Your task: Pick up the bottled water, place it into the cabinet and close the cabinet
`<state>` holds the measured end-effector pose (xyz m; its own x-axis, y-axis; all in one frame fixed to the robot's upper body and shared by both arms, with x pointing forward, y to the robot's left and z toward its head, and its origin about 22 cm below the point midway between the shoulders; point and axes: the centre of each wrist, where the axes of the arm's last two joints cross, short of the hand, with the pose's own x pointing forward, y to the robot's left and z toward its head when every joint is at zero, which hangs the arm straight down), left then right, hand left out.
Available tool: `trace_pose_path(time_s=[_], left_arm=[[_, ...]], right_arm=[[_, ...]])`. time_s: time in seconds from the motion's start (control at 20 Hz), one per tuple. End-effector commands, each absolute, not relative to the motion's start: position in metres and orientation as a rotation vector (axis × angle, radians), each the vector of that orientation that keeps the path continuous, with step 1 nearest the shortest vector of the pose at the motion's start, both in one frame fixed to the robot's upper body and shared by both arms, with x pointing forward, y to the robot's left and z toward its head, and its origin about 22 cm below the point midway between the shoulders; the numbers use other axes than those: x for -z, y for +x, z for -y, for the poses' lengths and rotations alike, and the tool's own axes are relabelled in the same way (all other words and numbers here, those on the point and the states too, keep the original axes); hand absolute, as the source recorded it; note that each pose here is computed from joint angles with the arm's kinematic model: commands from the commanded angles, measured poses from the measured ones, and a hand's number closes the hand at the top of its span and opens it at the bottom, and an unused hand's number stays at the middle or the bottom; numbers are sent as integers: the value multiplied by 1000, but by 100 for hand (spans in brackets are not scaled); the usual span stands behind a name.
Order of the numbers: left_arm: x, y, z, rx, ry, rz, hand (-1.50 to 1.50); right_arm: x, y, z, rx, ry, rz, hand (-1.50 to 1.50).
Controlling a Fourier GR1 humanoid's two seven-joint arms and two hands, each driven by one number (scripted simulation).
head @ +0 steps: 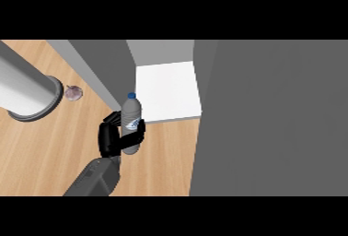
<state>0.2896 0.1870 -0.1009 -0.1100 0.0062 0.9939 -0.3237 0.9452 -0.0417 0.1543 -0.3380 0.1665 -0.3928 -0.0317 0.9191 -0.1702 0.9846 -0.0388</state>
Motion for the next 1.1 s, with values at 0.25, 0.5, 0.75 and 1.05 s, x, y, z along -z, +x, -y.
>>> trace_pose_path(time_s=[0.25, 0.5, 0.75, 1.05], left_arm=[[34, 355, -123, -191, 199, 1706, 150], [33, 354, -127, -264, 195, 1711, 150], [32, 353, -125, -329, 140, 1716, 150], [38, 350, -133, -346, 169, 1720, 150]], right_arm=[[-169, 158, 348, -157, 168, 1973, -150], [-170, 160, 352, -161, 197, 1994, -150], [-171, 166, 354, -164, 203, 1979, -150], [-175, 167, 360, -149, 188, 2000, -150]])
